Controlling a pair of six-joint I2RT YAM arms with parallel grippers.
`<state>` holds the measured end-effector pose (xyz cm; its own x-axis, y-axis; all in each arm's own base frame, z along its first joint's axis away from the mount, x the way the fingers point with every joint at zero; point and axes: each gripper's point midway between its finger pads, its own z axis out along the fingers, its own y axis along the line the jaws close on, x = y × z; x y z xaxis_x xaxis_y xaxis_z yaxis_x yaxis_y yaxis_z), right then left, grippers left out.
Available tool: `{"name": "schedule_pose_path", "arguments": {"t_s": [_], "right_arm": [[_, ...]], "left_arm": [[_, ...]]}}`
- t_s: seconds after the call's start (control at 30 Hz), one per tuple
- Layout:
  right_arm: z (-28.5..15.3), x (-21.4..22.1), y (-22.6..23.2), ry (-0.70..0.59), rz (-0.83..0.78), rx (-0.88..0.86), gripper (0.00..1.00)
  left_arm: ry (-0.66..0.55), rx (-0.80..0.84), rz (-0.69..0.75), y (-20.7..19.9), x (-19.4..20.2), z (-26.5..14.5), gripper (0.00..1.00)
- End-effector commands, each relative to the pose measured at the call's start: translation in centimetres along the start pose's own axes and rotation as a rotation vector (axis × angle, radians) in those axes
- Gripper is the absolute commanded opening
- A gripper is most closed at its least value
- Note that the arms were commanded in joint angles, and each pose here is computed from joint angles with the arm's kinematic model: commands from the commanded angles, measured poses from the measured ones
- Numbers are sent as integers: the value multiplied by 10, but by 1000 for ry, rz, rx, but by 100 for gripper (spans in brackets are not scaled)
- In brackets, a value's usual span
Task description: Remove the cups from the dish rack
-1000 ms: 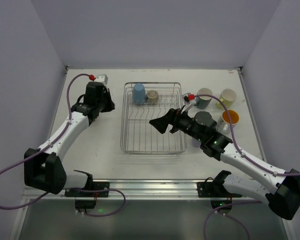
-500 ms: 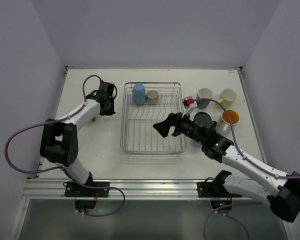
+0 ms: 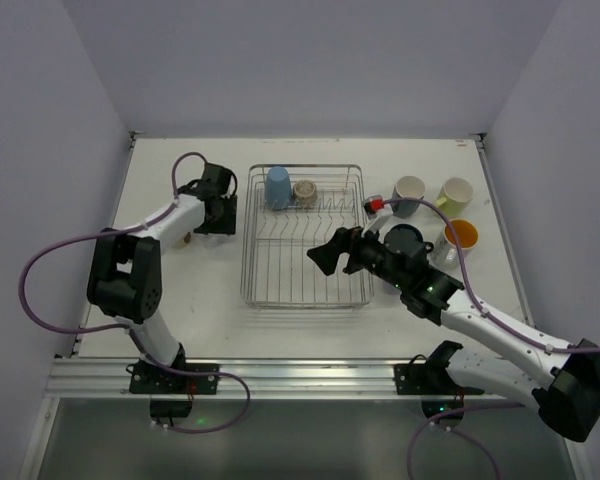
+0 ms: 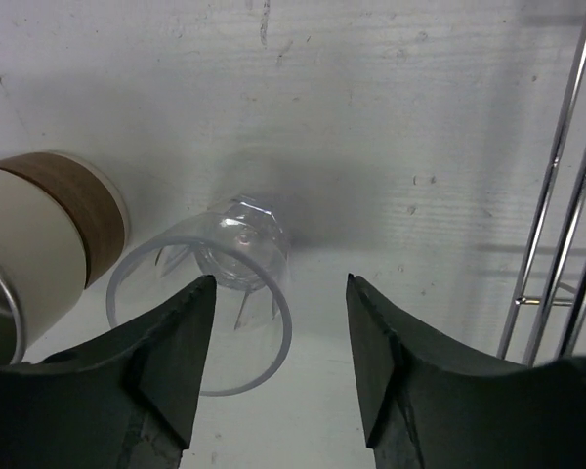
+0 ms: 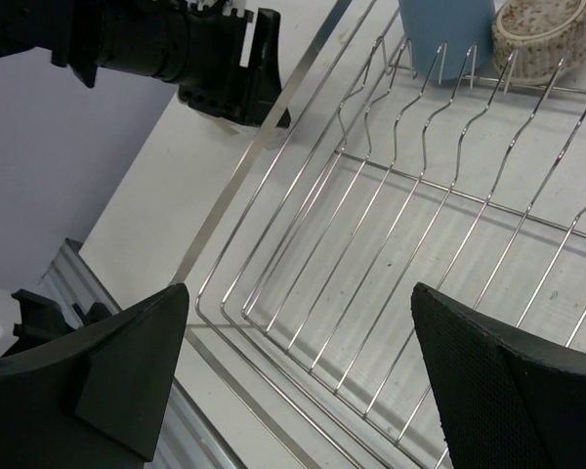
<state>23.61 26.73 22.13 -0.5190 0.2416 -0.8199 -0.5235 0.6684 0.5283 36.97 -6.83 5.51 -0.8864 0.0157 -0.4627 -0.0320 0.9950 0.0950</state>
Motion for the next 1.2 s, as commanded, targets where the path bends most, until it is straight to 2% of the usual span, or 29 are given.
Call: {"name": "schedule_pose_path", "arguments": {"t_s": [0.0,0.13,0.17,0.23,0.3,0.47,0.57,0.63,0.67,0.7,0.8,0.97,1.03,1.17], "right_arm": [[5,-4,-7,-7,-28,38,97],[7,1,-12,16,-46,60,95],[8,-1,-14,13,-52,74,94],[10,-5,-14,16,-66,83,90],[16,-1,-18,42,-80,103,87],[36,-1,-20,95,-102,131,79],[44,-7,-22,105,-121,163,77],[55,-11,-21,118,-136,176,77],[59,-10,-26,137,-153,197,77],[68,-3,-32,172,-162,221,77],[80,-13,-32,183,-179,248,77],[100,-18,-29,196,-185,256,80],[110,-31,-28,180,-201,278,83],[131,-25,-45,229,-242,351,87]], "left_arm": [[-112,41,-13,0,-32,-31,61],[-190,79,-37,-2,-43,-55,71],[-239,109,-50,-4,-51,-71,74],[-314,168,-64,-10,-62,-89,75],[-444,297,-72,-26,-79,-130,76],[-630,522,-71,-45,-75,-202,76],[-651,605,-37,-51,-55,-217,75],[-631,627,-22,-53,-37,-212,75],[-663,638,-19,-50,-32,-222,75],[-646,641,-15,-50,-20,-215,75],[-696,656,2,-46,-4,-223,75],[-798,685,14,-43,5,-236,75],[-804,683,15,-43,7,-234,75],[-799,687,31,-43,11,-235,75]]}}
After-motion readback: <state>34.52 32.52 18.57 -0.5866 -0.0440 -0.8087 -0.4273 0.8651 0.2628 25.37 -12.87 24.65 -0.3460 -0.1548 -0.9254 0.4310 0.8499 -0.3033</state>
